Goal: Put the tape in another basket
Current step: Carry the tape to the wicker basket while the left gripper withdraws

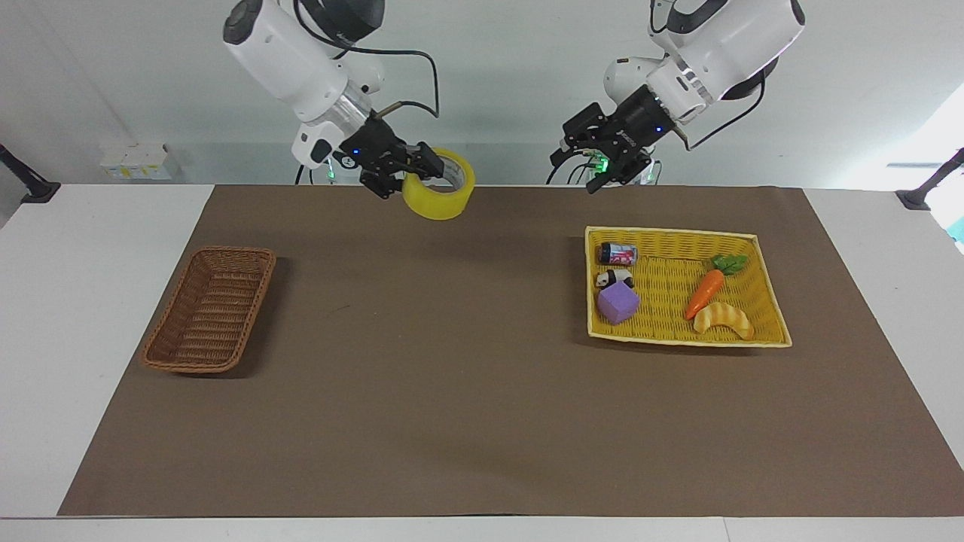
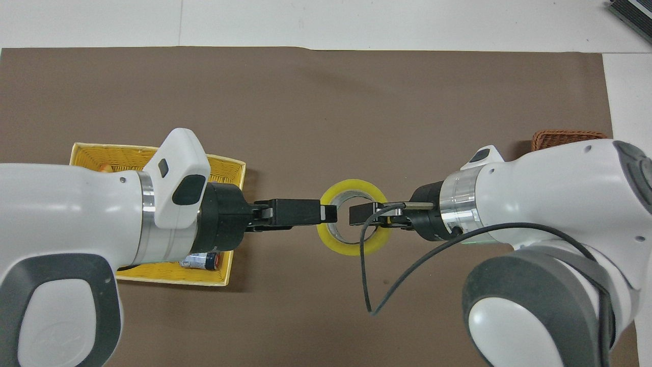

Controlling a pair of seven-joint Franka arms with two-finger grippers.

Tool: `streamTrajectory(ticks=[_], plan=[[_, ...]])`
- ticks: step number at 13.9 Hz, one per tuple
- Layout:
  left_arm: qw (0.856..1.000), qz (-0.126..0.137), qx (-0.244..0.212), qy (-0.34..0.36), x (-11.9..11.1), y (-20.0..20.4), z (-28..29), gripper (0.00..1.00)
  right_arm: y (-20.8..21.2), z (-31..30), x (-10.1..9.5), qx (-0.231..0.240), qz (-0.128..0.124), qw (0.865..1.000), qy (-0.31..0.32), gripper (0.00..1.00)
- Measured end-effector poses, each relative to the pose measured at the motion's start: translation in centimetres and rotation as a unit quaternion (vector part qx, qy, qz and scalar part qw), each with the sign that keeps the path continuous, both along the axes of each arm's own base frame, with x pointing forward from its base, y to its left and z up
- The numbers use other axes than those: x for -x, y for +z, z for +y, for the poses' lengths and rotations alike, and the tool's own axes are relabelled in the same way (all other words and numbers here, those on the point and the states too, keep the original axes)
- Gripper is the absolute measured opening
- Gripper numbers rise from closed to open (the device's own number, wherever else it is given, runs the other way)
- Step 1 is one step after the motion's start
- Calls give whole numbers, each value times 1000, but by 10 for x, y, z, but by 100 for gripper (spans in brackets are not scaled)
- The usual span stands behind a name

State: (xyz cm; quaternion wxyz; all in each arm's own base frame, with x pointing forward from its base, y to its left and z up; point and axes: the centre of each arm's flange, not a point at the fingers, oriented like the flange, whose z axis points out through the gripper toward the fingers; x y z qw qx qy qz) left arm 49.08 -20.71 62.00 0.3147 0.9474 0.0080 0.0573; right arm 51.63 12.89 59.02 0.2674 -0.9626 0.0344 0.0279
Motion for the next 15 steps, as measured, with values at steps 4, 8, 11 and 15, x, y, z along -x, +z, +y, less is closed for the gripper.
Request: streamTrajectory(ticks=[4,8,11,15], plan=[[991,-32,-124,28,-20,-9,62,100,0,-119,-2,-8,-12,1000,16,3],[971,-49,-228,50,-31,-9,116,100,-4,-232,9,-6,-63,998,7,3],[959,-5,-279,54,-41,6,158,100,-22,-286,10,0,-90,996,9,3],[952,46,-301,27,-60,24,187,100,-92,-316,-22,23,-75,997,0,3]])
